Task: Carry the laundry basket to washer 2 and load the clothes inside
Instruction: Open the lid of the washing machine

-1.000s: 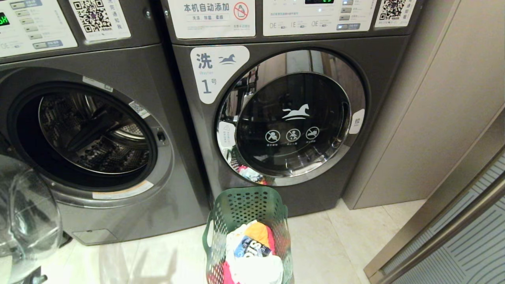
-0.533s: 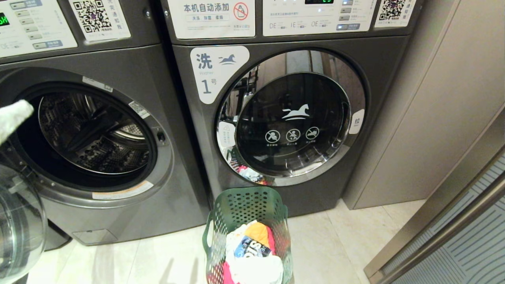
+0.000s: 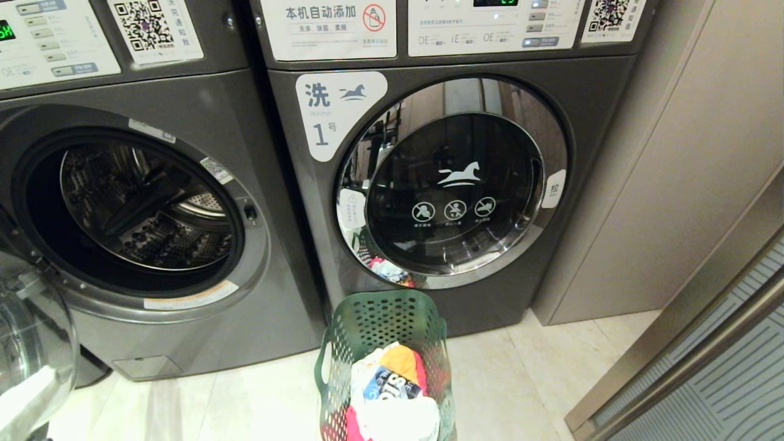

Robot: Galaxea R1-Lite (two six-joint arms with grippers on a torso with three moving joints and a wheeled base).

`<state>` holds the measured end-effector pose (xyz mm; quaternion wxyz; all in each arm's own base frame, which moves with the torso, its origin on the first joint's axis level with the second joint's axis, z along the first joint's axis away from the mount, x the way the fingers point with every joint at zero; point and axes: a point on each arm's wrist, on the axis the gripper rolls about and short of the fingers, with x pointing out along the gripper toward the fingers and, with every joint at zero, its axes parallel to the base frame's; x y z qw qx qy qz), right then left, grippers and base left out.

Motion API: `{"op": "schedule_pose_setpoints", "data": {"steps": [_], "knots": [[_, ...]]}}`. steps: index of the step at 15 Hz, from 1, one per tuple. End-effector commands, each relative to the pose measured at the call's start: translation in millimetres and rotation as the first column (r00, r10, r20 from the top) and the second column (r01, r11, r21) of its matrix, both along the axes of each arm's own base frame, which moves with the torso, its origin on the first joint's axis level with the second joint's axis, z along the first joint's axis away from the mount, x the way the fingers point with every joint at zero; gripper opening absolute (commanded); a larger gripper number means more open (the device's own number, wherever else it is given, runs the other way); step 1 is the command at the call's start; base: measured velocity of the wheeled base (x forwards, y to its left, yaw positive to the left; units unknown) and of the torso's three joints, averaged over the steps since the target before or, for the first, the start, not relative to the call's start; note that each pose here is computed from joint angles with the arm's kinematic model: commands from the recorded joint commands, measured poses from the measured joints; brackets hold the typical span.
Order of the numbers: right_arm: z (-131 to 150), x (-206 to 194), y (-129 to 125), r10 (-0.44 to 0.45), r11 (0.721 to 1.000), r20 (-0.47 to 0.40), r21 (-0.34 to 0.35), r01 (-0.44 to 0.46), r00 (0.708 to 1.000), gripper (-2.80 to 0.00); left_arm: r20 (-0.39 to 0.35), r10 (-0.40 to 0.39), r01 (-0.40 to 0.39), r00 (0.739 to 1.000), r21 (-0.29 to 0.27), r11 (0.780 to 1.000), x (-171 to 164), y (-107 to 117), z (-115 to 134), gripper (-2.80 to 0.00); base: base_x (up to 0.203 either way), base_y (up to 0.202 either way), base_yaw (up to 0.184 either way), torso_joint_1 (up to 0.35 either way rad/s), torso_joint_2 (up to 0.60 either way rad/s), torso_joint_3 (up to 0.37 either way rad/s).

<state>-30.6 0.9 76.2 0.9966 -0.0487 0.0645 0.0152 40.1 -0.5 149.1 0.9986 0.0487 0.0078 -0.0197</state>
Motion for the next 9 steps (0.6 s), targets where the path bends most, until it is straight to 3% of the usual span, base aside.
{"op": "schedule_pose_setpoints", "data": {"steps": [1, 4, 5, 6, 9], "knots": [[0, 0, 0, 0.002, 1.000, -0.001, -0.001, -0.002, 1.000, -2.80, 0.034, 0.009, -0.009, 0.999, 0.001, 1.000, -24, 0, -16, -2.80, 0.000, 0.000, 0.000, 0.000, 0.00, 0.000], [0, 0, 0, 0.001, 1.000, -0.003, -0.001, -0.001, 1.000, -2.80, 0.013, -0.049, 0.049, 0.999, -0.007, 0.999, -48, -2, -47, -2.80, 0.000, 0.000, 0.000, 0.000, 0.00, 0.000], [0, 0, 0, 0.002, 1.000, -0.003, -0.001, -0.002, 1.000, -2.80, -0.025, -0.061, 0.060, 0.998, -0.030, 0.998, -55, -2, -57, -2.80, 0.000, 0.000, 0.000, 0.000, 0.00, 0.000], [0, 0, 0, 0.001, 1.000, -0.003, 0.000, -0.001, 1.000, -2.80, -0.036, -0.069, 0.067, 0.997, -0.061, 0.996, -61, -2, -62, -2.80, 0.000, 0.000, 0.000, 0.000, 0.00, 0.000], [0, 0, 0, 0.001, 1.000, -0.003, -0.001, -0.001, 1.000, -2.80, 0.023, -0.068, 0.071, 0.997, -0.188, 0.980, -67, -2, -65, -2.80, 0.000, 0.000, 0.000, 0.000, 0.00, 0.000]]}}
